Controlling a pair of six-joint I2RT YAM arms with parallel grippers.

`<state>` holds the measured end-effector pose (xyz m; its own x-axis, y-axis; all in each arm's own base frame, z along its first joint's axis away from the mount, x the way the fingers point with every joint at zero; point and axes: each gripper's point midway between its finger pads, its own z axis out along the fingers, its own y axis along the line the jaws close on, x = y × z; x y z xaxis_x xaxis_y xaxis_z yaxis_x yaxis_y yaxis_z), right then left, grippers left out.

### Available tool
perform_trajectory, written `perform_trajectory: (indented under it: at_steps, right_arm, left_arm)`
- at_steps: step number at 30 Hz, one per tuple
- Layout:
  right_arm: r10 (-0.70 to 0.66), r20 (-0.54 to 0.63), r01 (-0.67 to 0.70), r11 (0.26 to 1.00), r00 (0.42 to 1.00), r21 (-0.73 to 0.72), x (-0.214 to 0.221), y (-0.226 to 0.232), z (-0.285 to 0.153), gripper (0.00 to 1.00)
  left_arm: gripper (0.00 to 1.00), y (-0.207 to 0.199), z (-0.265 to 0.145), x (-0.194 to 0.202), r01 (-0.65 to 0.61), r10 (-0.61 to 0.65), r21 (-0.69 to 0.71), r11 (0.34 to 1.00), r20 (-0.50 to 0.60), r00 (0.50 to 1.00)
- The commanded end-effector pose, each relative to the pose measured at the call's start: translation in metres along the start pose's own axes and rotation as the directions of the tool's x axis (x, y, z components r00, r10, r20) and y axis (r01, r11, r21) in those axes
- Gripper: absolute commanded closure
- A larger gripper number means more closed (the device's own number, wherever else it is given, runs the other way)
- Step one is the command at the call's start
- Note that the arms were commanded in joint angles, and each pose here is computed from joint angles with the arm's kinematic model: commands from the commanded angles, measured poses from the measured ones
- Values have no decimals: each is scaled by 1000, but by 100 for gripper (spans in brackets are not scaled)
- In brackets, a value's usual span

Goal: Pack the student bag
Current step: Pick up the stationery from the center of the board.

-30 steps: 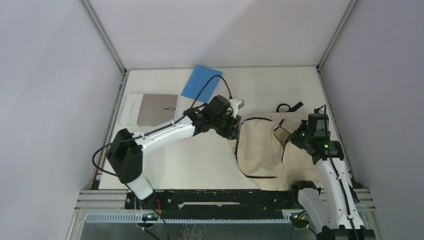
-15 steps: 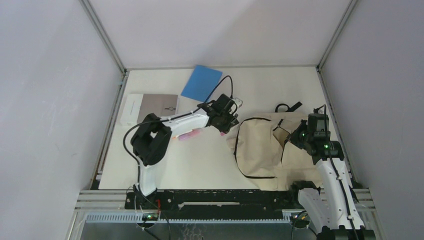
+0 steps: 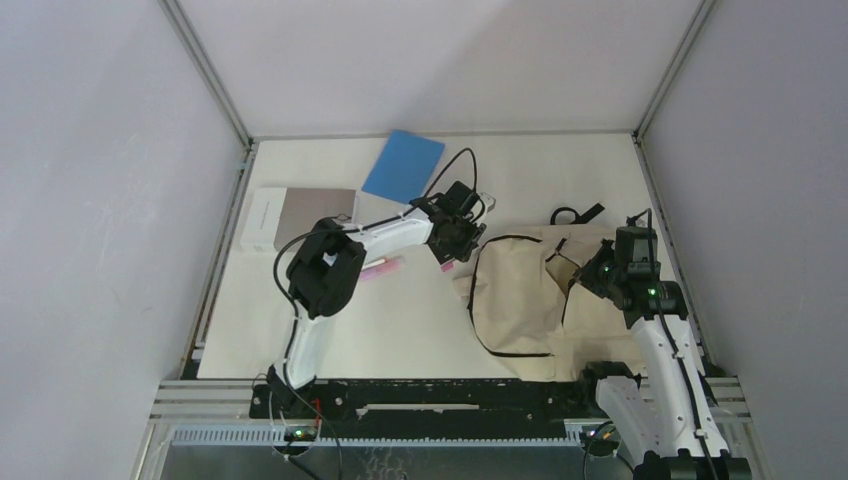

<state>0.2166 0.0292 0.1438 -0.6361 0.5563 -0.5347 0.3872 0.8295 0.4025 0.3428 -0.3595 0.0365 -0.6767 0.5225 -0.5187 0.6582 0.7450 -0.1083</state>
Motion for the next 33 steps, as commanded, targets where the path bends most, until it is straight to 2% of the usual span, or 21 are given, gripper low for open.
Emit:
perform_trajectory:
  at_steps: [1,10,21,28,33]
  right_arm:
    - [-15,58,19,998,998,-63,-16,14,-2,100]
    - [-15,61,18,998,998,-55,-17,13,0,100]
    - [-13,59,16,999,998,-50,-18,13,2,100]
    - [-13,56,16,999,998,-49,-18,13,2,100]
    - [-13,58,16,999,998,-50,-18,13,2,100]
  left_arm:
    - [57,2,6,-8,-28,28,3,1000,-4,1000]
    - [67,2,14,15,5,-5,-5,1000,-65,998]
    - [70,8,-10,20,-19,19,-119,993,-3,1000]
    - [68,1,-16,25,-16,15,-107,994,-6,1000]
    - [70,-6,-22,25,-17,17,-100,995,-1,1000]
